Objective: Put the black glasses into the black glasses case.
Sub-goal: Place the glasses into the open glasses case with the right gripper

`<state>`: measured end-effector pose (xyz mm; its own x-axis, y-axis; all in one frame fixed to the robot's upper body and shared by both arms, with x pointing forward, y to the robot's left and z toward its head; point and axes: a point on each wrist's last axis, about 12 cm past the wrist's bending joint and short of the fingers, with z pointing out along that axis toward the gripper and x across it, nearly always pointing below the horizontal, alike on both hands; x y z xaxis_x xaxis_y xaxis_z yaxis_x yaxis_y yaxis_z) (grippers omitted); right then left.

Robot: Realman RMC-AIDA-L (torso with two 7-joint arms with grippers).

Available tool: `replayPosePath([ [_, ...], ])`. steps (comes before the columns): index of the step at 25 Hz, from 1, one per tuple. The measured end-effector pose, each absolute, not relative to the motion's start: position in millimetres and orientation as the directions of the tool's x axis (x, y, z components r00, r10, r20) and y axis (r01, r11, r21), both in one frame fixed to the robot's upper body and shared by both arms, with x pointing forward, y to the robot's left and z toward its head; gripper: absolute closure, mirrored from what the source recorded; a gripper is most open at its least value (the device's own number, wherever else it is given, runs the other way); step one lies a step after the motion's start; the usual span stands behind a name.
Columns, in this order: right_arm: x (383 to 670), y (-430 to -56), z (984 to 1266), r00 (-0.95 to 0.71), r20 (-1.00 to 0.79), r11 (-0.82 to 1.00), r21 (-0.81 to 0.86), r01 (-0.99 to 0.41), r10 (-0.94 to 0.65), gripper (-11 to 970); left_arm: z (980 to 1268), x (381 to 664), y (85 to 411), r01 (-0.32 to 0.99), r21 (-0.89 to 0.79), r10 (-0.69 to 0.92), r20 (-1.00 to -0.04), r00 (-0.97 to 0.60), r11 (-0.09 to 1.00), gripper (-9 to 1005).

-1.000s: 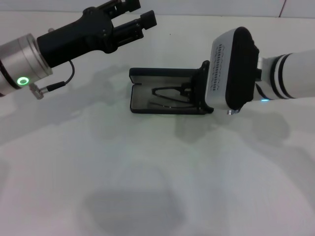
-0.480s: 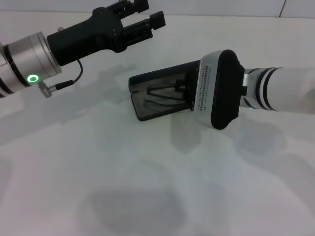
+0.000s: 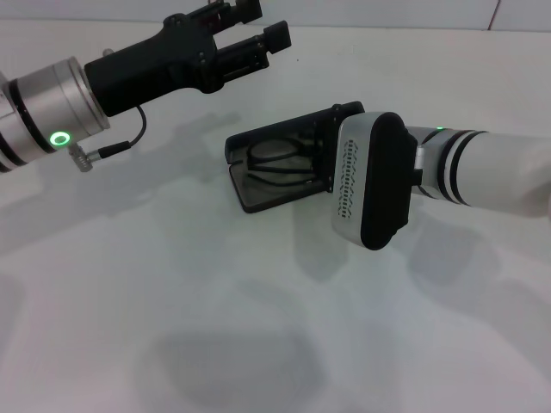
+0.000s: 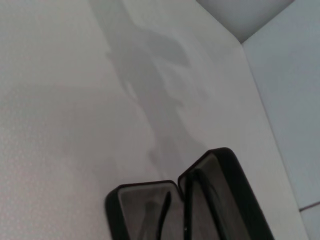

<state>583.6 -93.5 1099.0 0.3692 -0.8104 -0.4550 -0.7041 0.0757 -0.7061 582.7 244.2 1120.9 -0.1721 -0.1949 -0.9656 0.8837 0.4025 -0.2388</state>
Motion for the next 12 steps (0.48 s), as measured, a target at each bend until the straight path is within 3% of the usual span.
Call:
replayPosePath([
  [12,585.2,-98.0,1094.4,0.376,-0.423,0.056,-0.722,-0.690,-0.825,782,1119.5,581.3,245.4,0.882,-0.243,-0.197,-0.965,-0.175,0.405,243],
])
